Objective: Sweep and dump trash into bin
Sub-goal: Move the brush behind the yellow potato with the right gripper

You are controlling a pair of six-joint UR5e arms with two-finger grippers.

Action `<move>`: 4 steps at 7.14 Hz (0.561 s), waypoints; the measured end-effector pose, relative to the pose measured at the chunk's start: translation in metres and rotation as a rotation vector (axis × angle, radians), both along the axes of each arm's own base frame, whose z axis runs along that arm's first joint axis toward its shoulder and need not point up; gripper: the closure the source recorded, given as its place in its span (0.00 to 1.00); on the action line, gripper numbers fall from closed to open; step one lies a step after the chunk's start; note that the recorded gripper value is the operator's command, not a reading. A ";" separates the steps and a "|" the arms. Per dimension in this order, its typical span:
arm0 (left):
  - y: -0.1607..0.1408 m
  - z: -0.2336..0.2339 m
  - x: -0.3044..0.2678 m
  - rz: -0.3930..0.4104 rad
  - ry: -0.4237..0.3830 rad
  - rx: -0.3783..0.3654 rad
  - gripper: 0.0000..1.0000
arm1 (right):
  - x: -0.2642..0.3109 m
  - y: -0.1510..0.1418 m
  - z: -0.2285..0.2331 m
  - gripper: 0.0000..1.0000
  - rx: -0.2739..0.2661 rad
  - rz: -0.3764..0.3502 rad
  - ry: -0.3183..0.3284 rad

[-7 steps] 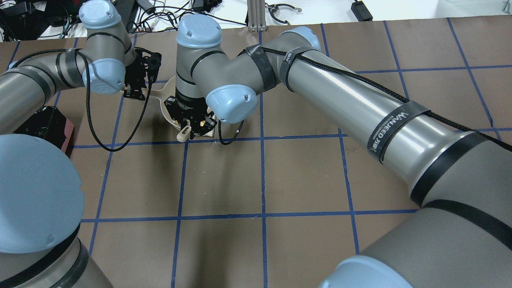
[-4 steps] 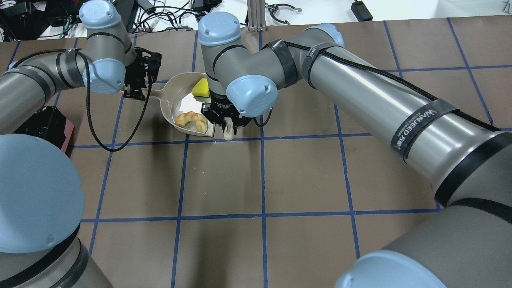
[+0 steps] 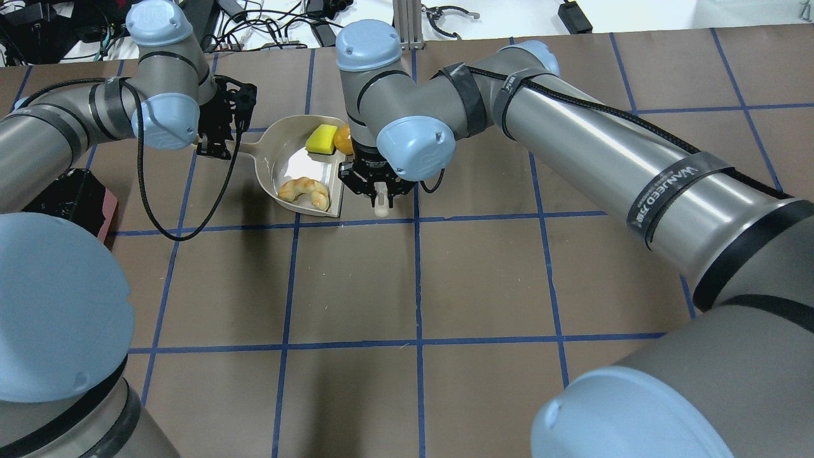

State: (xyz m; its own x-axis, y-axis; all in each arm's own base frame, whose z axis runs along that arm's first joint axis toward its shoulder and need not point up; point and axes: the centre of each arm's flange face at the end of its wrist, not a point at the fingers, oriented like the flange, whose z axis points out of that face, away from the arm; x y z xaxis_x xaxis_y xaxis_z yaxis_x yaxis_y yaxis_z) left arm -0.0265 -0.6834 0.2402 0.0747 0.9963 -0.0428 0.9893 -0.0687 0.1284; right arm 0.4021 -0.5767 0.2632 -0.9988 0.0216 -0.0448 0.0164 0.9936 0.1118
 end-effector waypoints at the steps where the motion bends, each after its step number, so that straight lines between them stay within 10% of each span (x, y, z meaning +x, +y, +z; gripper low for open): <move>1: 0.000 0.000 0.000 -0.001 0.000 0.000 0.89 | -0.002 -0.004 -0.004 1.00 -0.007 0.013 -0.003; 4: 0.000 0.000 0.000 -0.001 0.000 0.000 0.89 | -0.003 -0.013 -0.027 1.00 -0.009 0.034 0.012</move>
